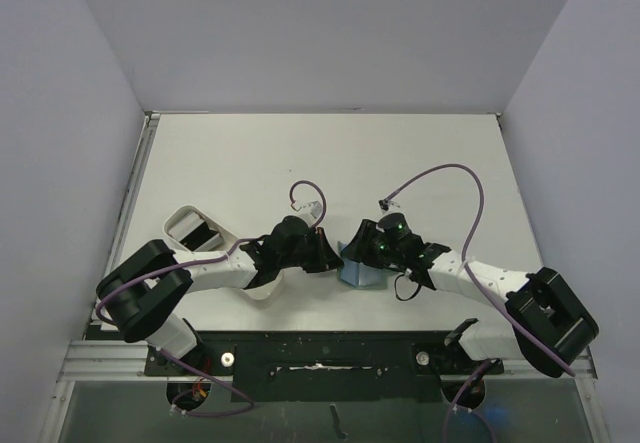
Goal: Put the credit cards into the card holder
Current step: Open the card holder at the center of the board.
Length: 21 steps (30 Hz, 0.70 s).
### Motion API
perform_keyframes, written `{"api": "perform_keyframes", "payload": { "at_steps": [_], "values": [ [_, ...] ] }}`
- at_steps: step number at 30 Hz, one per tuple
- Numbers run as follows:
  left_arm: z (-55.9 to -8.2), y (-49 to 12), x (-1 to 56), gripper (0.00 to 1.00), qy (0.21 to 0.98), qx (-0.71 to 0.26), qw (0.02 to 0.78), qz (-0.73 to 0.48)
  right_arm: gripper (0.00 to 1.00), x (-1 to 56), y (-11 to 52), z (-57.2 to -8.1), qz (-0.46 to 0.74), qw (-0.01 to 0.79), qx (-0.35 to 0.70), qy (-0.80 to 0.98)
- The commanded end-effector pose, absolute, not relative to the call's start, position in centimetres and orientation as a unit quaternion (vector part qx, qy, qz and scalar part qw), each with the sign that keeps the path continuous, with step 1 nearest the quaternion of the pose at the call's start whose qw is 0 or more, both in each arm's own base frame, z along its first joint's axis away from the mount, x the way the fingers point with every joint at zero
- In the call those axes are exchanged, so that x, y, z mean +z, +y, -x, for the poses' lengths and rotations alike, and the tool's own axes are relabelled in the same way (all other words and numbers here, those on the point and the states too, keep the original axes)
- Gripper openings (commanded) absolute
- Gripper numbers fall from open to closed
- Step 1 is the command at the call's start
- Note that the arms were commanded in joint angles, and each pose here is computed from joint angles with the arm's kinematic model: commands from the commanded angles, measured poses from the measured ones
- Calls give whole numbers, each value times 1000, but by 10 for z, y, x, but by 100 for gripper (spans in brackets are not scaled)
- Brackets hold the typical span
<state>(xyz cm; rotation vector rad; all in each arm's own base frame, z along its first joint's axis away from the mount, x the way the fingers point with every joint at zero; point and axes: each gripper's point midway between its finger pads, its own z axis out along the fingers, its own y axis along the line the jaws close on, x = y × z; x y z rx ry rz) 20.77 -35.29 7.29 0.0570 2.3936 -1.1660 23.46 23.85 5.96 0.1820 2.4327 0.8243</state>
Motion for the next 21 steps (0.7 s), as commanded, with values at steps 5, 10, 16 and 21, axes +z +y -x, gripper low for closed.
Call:
{"api": "perform_keyframes", "payload": {
  "at_steps": [5, 10, 16, 21],
  "values": [
    [-212, -364, 93, 10, 853, -454, 256, -30, 38, 55, 235, -238, -78, 289, 297, 907],
    [-213, -363, 91, 20, 854, -452, 256, -29, 37, 56, 231, -238, -83, 293, 293, 906],
    [-211, -366, 87, 24, 854, -456, 248, -31, 31, 54, 231, -236, -83, 294, 295, 905],
    [-206, -369, 85, 25, 848, -472, 237, -30, 18, 53, 231, -237, -83, 295, 297, 904]
  ]
}}
